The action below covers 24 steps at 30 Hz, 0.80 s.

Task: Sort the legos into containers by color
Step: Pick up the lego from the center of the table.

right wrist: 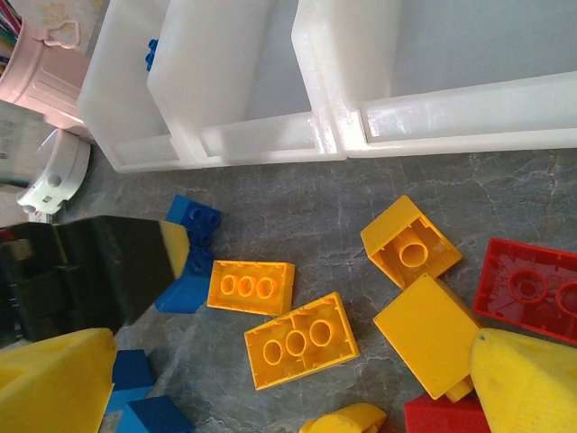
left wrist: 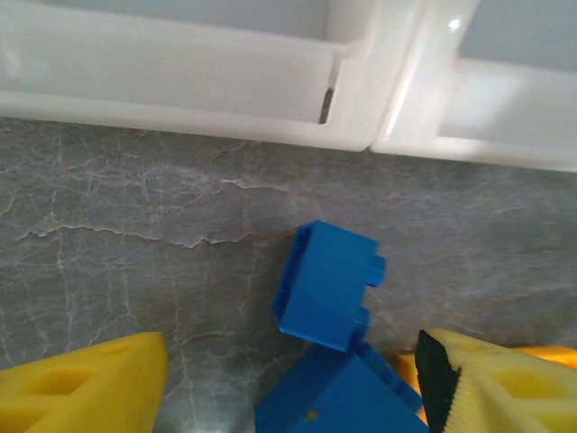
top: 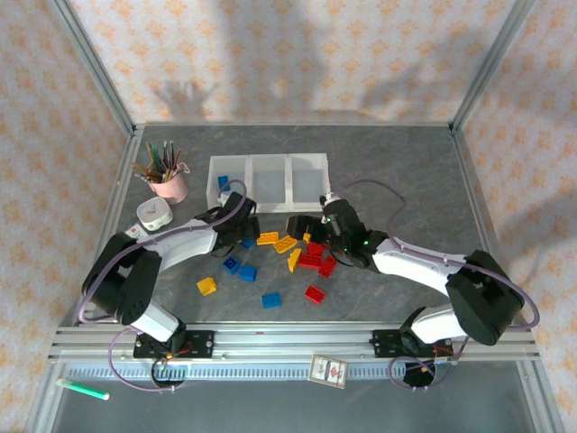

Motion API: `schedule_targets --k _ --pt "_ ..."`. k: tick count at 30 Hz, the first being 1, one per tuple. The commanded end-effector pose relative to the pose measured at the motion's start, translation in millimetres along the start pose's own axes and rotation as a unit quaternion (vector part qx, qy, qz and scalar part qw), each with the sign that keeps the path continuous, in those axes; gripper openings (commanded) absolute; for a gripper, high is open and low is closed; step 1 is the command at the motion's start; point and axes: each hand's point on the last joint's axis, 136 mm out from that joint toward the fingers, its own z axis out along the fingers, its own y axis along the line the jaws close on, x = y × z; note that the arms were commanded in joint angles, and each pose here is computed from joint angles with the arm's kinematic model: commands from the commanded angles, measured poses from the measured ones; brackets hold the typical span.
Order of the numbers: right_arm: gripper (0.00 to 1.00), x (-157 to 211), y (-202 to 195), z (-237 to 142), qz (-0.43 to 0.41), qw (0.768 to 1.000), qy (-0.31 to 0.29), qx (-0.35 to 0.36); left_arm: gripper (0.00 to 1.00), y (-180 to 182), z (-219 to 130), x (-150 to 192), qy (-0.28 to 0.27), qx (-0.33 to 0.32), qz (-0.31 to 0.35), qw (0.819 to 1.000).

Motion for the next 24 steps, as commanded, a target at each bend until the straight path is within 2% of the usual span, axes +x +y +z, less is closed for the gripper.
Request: schedule_targets --k 1,5,11,24 --pt "1.0 -1.3 -0.8 1.4 -0.001 1.0 -0.009 0.004 0.72 -3.6 3.0 -20.5 -0.034 -0.017 0.011 0.999" --pt "1.0 -0.2 -3.1 2.3 -0.002 1.0 -0.008 0.008 0.69 -8.3 11.4 -27.5 -0.042 -0.018 0.017 0.999" --pt "1.0 -1.0 -3.0 4.1 -0.002 1.0 -0.008 0.01 0.56 -13.0 20.8 -36.7 -0.045 -0.031 0.024 0.998" --pt "1.0 -3.4 -2.5 4.4 -0.007 1.0 -0.009 0.014 0.35 -10.2 29.4 -21.8 -0.021 -0.031 0.028 0.999"
